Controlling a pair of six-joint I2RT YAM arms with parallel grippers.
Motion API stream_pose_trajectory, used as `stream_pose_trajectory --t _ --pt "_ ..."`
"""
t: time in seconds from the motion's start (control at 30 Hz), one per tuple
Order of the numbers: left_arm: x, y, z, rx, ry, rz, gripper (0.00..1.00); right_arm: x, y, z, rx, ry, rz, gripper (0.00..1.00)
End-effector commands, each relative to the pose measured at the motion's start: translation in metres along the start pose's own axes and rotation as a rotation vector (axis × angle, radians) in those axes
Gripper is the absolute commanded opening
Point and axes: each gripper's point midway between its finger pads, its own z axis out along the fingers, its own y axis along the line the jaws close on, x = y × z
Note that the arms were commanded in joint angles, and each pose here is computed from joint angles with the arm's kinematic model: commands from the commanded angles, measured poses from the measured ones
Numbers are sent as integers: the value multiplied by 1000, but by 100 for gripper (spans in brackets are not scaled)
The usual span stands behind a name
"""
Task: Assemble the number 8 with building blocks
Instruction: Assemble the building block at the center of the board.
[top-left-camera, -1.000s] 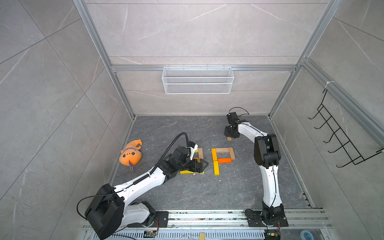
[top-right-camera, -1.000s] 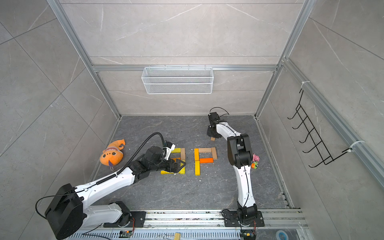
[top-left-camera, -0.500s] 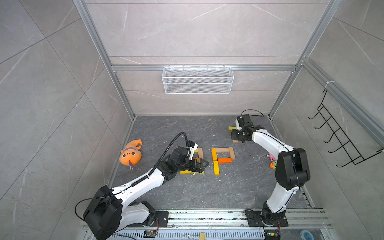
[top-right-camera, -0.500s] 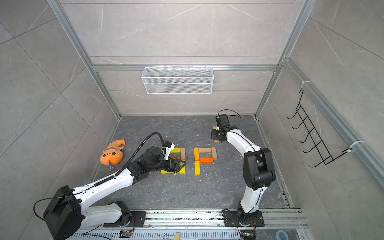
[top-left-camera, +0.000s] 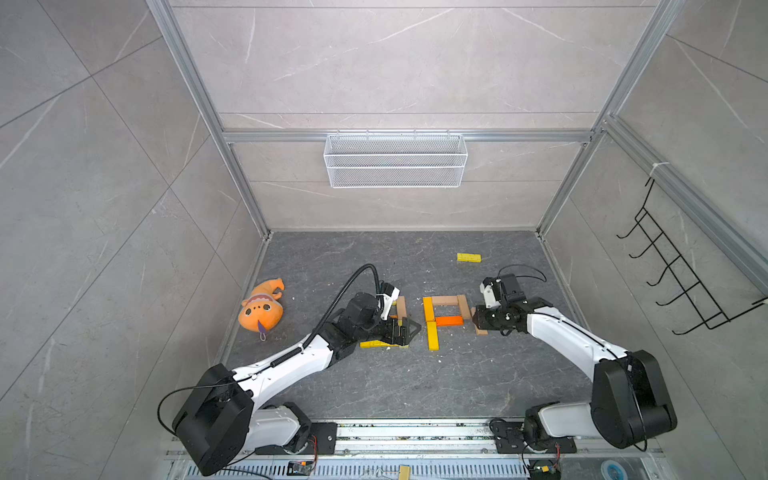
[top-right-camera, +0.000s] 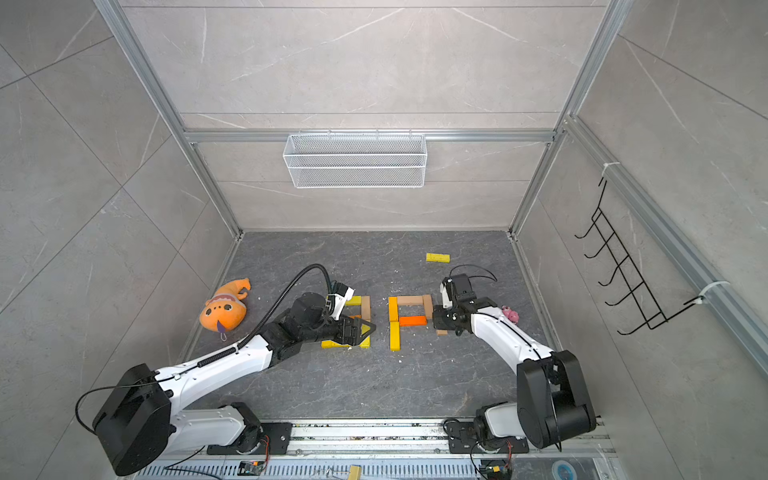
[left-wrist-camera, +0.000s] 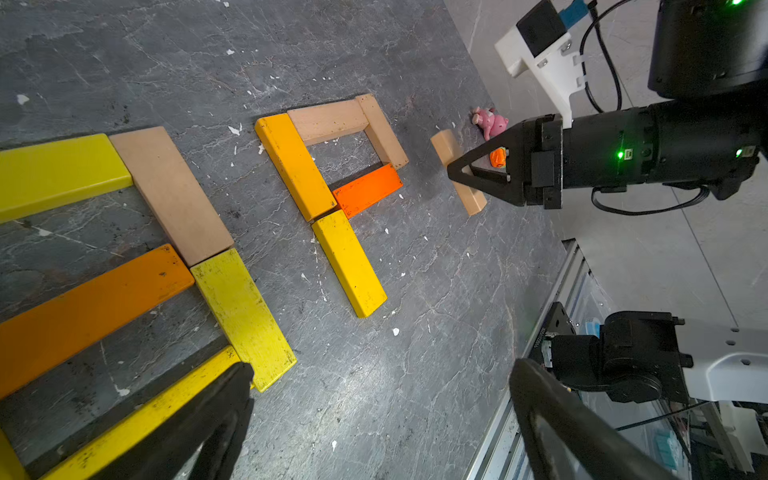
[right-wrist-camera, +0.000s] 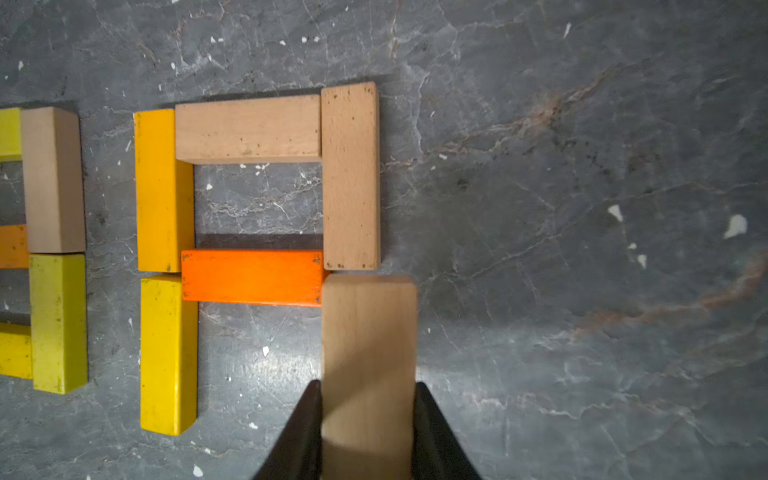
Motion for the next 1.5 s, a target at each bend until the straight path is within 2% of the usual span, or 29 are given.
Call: stream_pose_trajectory --t 0.0,0.5,0.87,1.1,1.37,1.47 --pt "-7 -13 -1 57 -26 34 99 -1 6 -5 -9 -15 -10 28" --pt "-8 -16 -2 76 -46 50 99 35 -4 9 112 147 -35 29" --pt "-10 -18 0 87 -50 47 99 39 0 26 93 223 -71 30" --pt "-8 -15 3 85 -48 40 99 47 2 33 96 280 -61 37" --pt "-9 -17 0 89 -53 41 99 46 4 27 112 301 -60 54" --pt "-8 -17 -1 88 -54 40 99 46 4 21 119 297 -53 56"
